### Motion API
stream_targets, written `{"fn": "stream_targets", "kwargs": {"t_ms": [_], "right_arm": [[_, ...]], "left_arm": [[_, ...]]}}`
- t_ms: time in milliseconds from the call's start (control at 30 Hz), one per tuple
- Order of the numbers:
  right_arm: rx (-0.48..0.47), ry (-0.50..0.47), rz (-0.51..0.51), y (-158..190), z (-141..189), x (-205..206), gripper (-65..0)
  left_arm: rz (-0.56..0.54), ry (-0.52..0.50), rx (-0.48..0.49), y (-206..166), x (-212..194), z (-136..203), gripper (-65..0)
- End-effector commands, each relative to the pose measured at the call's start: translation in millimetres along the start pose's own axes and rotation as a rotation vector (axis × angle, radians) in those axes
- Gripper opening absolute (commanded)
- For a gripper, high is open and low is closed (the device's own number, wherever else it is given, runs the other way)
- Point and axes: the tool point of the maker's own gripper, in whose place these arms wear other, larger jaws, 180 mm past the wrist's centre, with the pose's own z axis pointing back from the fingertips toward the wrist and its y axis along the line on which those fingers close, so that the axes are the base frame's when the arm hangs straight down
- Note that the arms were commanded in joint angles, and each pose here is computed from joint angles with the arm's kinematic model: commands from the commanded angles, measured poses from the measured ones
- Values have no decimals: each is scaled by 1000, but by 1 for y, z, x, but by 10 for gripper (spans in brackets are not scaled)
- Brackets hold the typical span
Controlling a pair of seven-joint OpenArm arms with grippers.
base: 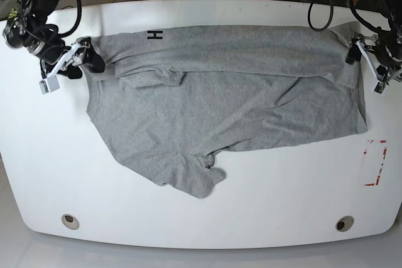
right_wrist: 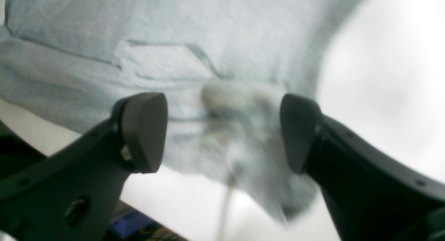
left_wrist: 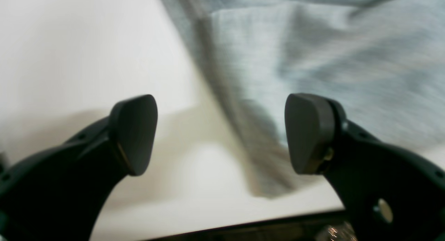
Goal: Fold the T-shirt properly
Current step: 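Hold the shirt edge with both grippers and pull it taut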
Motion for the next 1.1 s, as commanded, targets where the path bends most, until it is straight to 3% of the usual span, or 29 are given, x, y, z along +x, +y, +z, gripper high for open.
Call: {"fn": "stream_targets", "kwargs": {"t_ms": [0, 167, 433, 533, 633, 800, 1067], "right_arm": [[-20, -23, 12, -6, 10, 5, -170], [-69, 29, -16, -16, 19, -19, -170], [-198, 125, -1, -29, 5, -43, -185], [-230, 163, 11, -31, -2, -49, -271], [-250, 183, 13, -33, -3, -53, -400], [-252, 182, 18, -33, -2, -52, -621], [-287, 243, 28, -44, 16, -68, -625]], "left_arm": [[-30, -14, 5, -2, 2, 8, -121], [-49, 49, 39, -3, -21, 5, -157], [17, 95, 38, -15, -50, -20, -342], [7, 115, 58, -15, -52, -28, -456], [-29, 148, 86, -12, -52, -31, -557], [-39, 157, 102, -7, -53, -29, -590], [-62, 198, 142, 9, -68, -13, -588]]}}
